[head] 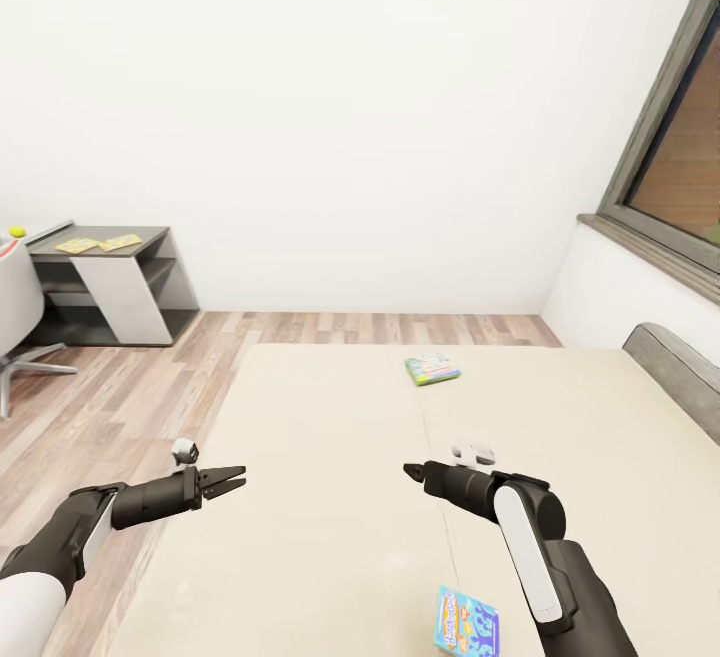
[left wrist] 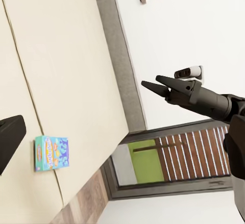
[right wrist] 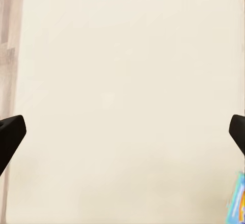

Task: Put all the toys in the child's room - the three board games (two on the bed and one on the table), the two jigsaw puzzles on the table, and the tennis ball on the table - inside the toy box on the table in the child's room.

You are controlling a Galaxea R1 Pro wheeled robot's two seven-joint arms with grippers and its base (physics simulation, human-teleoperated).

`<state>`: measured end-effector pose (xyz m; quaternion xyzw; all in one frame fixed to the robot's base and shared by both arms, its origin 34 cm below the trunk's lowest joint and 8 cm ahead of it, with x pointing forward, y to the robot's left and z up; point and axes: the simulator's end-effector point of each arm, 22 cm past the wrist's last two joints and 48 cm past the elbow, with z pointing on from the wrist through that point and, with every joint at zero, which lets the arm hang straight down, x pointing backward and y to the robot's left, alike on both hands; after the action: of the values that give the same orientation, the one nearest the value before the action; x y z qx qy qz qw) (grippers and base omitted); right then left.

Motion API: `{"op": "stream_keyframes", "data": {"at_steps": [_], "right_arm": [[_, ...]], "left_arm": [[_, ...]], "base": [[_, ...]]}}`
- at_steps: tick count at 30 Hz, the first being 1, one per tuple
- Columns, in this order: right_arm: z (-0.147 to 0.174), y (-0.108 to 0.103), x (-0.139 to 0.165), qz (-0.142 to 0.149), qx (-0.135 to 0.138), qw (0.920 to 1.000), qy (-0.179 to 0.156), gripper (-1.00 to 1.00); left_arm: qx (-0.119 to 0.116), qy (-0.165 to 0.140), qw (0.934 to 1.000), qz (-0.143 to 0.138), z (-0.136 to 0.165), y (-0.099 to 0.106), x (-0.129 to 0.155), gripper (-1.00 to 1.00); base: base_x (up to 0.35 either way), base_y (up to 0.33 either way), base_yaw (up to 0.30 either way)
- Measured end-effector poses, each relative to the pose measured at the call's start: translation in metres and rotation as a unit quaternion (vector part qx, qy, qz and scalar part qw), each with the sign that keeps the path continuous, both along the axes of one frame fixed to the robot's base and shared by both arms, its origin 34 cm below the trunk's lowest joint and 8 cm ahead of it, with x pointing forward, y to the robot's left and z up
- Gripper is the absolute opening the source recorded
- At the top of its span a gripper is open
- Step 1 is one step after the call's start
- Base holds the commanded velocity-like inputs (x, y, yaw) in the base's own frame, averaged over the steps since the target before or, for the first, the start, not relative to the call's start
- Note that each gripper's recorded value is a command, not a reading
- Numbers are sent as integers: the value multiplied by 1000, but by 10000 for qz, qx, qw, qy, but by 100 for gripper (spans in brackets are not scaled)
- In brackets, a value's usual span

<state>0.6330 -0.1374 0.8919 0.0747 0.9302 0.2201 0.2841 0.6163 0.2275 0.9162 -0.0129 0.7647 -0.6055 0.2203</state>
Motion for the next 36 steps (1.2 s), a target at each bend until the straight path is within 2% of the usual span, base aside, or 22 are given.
{"op": "stream_keyframes", "data": {"at_steps": [8, 21, 28, 31, 34, 36], "right_arm": [[0, 0, 0, -5, 4, 10000, -3, 100], [0, -2, 0, -20, -5, 10000, -5, 100], [-2, -9, 0, -46, -80, 10000, 13, 100], [-5, -24, 1, -160, -142, 9998, 60, 100], [-15, -77, -1, -545, -433, 9973, 228, 100], [-25, -101, -7, -704, -580, 9950, 403, 100]], "left_arm": [[0, -1, 10000, 1, 0, 0, 0, 100], [-1, -2, 10000, 4, 0, 0, 0, 100], [-1, -3, 10000, 6, 0, 0, 0, 100], [3, -3, 10000, 8, 0, 1, 0, 100], [5, -3, 10000, 9, 0, 1, 0, 100], [2, -3, 10000, 8, 0, 1, 0, 100]], "base": [[0, -135, 0], [0, -6, 0], [0, 0, 0], [0, 0, 0], [0, 0, 0], [0, 0, 0]]}}
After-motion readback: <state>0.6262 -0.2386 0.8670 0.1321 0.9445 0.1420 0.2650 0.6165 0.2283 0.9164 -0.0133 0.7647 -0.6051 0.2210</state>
